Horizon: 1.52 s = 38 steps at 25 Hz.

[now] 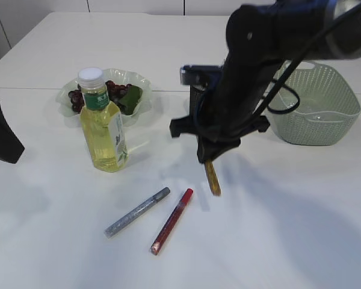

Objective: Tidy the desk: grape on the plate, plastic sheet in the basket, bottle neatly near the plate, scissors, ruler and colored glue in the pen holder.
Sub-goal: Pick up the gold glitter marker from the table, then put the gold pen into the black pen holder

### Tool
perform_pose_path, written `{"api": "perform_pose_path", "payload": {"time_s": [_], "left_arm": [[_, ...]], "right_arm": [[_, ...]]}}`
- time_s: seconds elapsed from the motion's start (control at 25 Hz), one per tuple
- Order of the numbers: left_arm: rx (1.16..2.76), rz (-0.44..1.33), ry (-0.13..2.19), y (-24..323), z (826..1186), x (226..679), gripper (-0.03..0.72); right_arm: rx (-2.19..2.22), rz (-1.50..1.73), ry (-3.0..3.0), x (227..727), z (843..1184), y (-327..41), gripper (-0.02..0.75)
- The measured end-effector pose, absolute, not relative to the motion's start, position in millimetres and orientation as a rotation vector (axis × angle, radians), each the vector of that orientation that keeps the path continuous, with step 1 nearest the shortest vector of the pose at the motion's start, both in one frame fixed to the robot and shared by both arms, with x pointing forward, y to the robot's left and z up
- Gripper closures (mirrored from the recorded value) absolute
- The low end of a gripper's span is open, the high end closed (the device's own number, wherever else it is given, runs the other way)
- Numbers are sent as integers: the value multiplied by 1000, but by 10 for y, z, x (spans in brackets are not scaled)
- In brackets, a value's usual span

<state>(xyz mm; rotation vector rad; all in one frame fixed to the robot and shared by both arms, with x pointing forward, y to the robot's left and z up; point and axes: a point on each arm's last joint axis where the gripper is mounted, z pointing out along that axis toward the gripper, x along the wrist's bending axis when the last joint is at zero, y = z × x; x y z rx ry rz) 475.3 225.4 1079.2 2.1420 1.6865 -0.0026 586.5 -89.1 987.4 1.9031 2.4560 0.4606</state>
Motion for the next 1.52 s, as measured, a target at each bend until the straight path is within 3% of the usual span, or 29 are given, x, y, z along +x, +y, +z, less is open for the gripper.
{"api": "perform_pose_path", "payload": {"time_s": [0.32, 0.6, 1.52], "left_arm": [[2151, -15, 1690, 2255, 10788, 4742, 147], [2156, -23, 1692, 2255, 10786, 4735, 147], [2171, -43, 1698, 2257, 10782, 4716, 147]], "right_arm": [[1797, 1098, 2358, 6434, 10556, -1340, 639], [1532, 1437, 2110, 6735, 10789, -1558, 640], [1158, 1408, 1864, 7324, 10057, -1569, 640]]}}
